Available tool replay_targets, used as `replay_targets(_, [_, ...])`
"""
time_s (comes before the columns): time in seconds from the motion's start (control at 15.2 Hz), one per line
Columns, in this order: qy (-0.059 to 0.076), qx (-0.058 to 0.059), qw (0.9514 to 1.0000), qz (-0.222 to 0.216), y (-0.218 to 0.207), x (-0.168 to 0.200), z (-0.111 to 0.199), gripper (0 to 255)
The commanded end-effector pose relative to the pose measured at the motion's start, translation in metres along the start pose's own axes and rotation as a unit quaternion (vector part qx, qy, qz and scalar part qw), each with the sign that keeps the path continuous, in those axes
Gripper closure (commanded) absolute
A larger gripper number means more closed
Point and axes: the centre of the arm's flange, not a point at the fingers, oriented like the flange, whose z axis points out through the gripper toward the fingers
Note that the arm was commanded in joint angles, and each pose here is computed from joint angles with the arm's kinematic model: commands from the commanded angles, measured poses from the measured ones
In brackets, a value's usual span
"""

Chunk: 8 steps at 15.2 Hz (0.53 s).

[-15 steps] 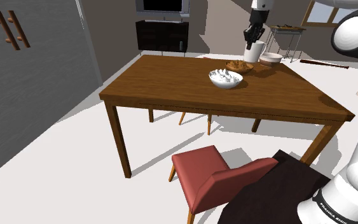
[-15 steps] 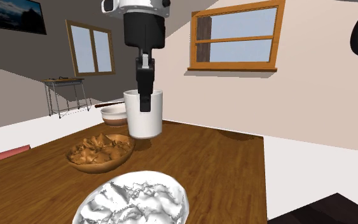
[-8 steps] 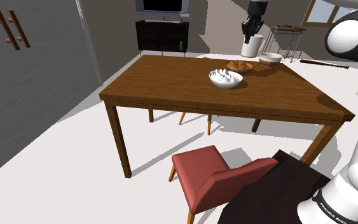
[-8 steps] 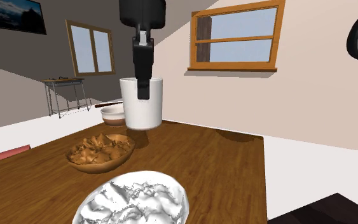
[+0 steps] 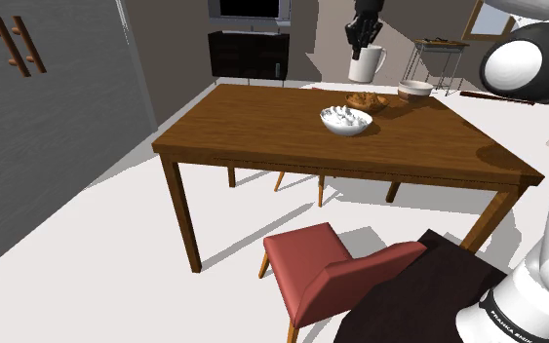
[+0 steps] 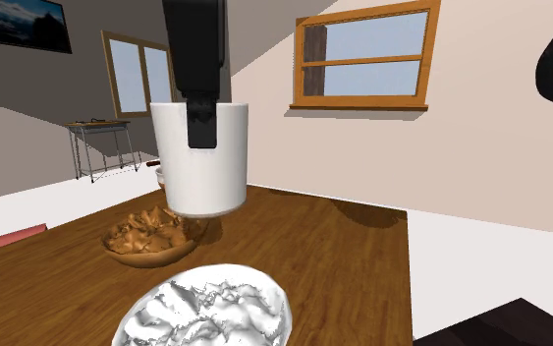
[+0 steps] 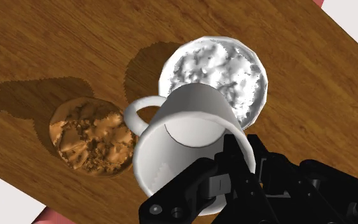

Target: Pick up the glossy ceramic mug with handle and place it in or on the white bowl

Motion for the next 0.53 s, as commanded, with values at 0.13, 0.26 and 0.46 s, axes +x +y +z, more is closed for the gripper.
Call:
replay_targets(0.13, [0.000,0.000,1.0000,0.001,-0.012,-0.001,0.011,255])
replay_targets(0.26, [0.000,0.000,1.0000,0.001,-0.013,-0.002,0.022,255])
replay_targets(0.46, [0.000,0.000,1.0000,0.001,-0.014,-0.002,0.038,255])
